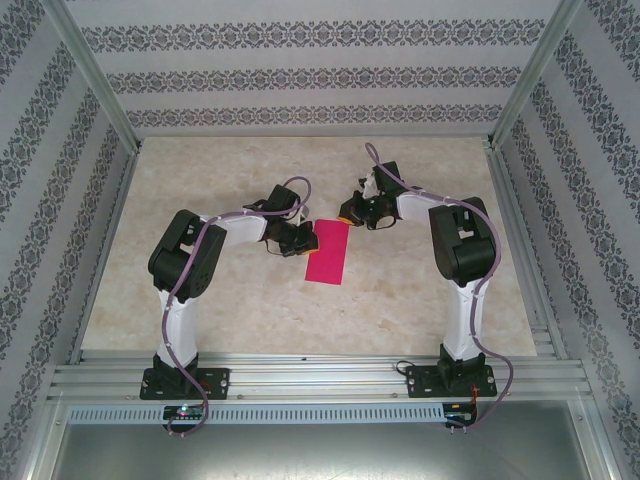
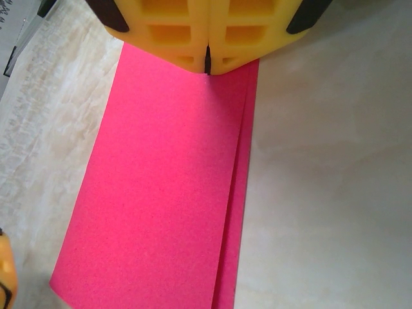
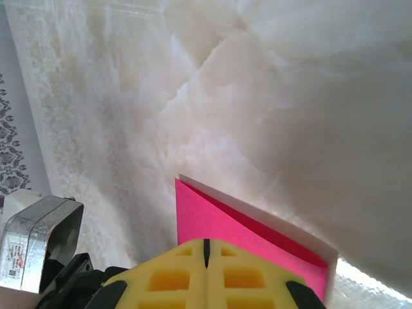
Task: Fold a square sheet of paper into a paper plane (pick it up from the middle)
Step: Fold the square sheet of paper in half at the center of the table.
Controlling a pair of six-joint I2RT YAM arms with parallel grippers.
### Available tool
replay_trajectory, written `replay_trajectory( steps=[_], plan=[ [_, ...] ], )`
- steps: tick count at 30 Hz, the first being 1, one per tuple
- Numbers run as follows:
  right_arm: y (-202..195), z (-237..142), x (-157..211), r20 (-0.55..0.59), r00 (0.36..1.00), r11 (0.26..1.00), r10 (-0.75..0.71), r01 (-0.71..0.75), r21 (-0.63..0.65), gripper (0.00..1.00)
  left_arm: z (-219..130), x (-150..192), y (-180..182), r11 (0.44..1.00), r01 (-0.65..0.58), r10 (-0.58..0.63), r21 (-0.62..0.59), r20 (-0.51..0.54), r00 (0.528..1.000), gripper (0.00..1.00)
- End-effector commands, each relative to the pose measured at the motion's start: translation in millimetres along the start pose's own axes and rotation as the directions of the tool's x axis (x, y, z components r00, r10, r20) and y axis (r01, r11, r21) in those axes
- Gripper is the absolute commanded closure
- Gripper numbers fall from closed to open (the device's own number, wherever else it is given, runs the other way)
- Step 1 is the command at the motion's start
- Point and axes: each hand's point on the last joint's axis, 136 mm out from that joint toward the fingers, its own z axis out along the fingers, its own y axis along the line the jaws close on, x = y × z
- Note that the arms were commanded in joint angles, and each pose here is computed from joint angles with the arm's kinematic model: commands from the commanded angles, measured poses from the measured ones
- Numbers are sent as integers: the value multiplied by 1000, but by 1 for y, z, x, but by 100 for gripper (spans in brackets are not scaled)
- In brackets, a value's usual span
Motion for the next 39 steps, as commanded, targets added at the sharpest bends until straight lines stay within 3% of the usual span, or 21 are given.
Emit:
replay_trajectory(
  steps=[1, 8, 17, 33, 39],
  plan=[
    [-23, 7, 4, -32, 999, 999, 34, -33, 42, 100, 17, 38, 47, 984, 65, -84, -165, -116, 990, 100],
    [-46, 14, 11, -59, 993, 993, 98, -93, 76, 100, 18, 38, 49, 984, 66, -87, -167, -117, 989, 100],
    [6, -22, -7, -12, 1000, 1000, -8, 8, -6, 100, 18, 39, 49, 984, 65, -86, -166, -119, 989, 100],
    [-60, 8, 14, -75, 992, 985, 105, -93, 144, 100, 17, 39, 48, 984, 69, -89, -167, -118, 989, 100],
    [-40, -2, 8, -64, 994, 993, 85, -80, 82, 99, 17, 40, 47, 984, 69, -89, -165, -120, 989, 100]
  ],
)
